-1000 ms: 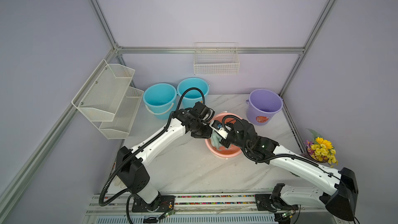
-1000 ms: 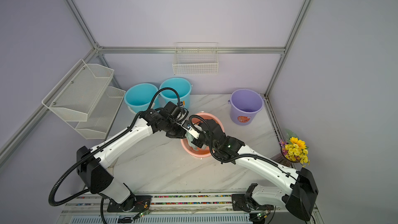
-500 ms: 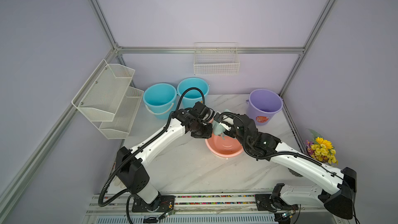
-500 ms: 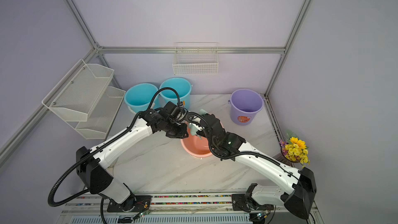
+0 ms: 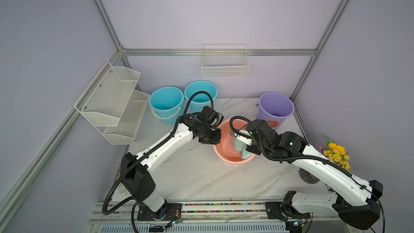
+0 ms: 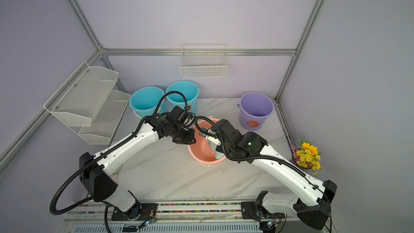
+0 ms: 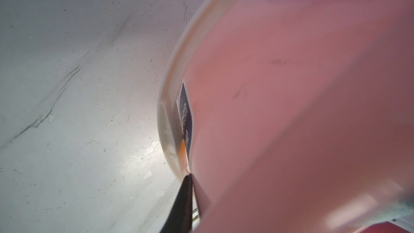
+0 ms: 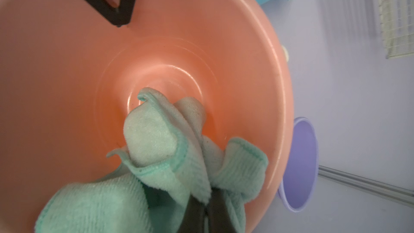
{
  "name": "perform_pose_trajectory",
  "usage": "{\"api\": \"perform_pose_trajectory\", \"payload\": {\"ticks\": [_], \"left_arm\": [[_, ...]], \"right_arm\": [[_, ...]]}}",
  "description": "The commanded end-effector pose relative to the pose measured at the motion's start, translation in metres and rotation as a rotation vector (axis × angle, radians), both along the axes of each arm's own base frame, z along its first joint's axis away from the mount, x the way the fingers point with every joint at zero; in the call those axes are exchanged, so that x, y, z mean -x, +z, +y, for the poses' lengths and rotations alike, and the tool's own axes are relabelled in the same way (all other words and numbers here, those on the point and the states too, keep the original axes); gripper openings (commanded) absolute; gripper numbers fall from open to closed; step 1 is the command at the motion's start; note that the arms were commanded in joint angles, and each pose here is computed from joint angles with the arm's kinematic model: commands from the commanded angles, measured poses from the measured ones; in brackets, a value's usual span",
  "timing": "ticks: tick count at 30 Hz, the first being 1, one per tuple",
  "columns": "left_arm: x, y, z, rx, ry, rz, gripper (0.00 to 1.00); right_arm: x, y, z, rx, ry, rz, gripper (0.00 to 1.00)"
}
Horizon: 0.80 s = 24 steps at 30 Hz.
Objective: Wipe the inside of the bucket with a cloth
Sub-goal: Wipe the dirt from the inside of the bucket, then place the bucket at the center of the board.
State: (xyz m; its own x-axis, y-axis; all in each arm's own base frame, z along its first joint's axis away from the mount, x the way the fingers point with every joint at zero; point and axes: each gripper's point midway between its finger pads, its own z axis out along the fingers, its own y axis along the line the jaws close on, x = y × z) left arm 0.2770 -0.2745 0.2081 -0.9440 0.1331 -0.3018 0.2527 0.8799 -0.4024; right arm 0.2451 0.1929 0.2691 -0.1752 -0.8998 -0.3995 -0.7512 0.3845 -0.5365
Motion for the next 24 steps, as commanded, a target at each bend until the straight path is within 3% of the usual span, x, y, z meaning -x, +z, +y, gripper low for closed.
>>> {"api": "perform_pose_trajectory", "payload": {"ticks": [1, 7, 11, 18, 20, 24], "left_arm": [[-0.006, 0.031, -0.003, 0.057, -0.007, -0.093, 0.00], [-0.008, 0.032, -0.005, 0.061, -0.003, -0.089, 0.00], [-0.008, 0.032, -0.005, 0.062, 0.003, -0.090, 0.00], [-0.012, 0.031, -0.004, 0.054, 0.018, -0.092, 0.00], [-0.015, 0.029, -0.002, 0.046, 0.032, -0.091, 0.00], [-0.026, 0.026, -0.002, 0.044, 0.065, -0.085, 0.00]], "right_arm": [[0.047, -0.026, 0.008, -0.058, 0.064, 0.272, 0.00], [0.081, -0.028, 0.066, -0.379, 0.210, 0.466, 0.00], [0.072, -0.027, 0.100, -0.577, 0.211, 0.476, 0.00], [0.014, 0.032, 0.128, -0.961, 0.083, 0.225, 0.00], [-0.007, 0.046, 0.122, -1.003, -0.015, 0.136, 0.00], [-0.053, 0.072, 0.092, -0.964, -0.266, -0.081, 0.00]]}}
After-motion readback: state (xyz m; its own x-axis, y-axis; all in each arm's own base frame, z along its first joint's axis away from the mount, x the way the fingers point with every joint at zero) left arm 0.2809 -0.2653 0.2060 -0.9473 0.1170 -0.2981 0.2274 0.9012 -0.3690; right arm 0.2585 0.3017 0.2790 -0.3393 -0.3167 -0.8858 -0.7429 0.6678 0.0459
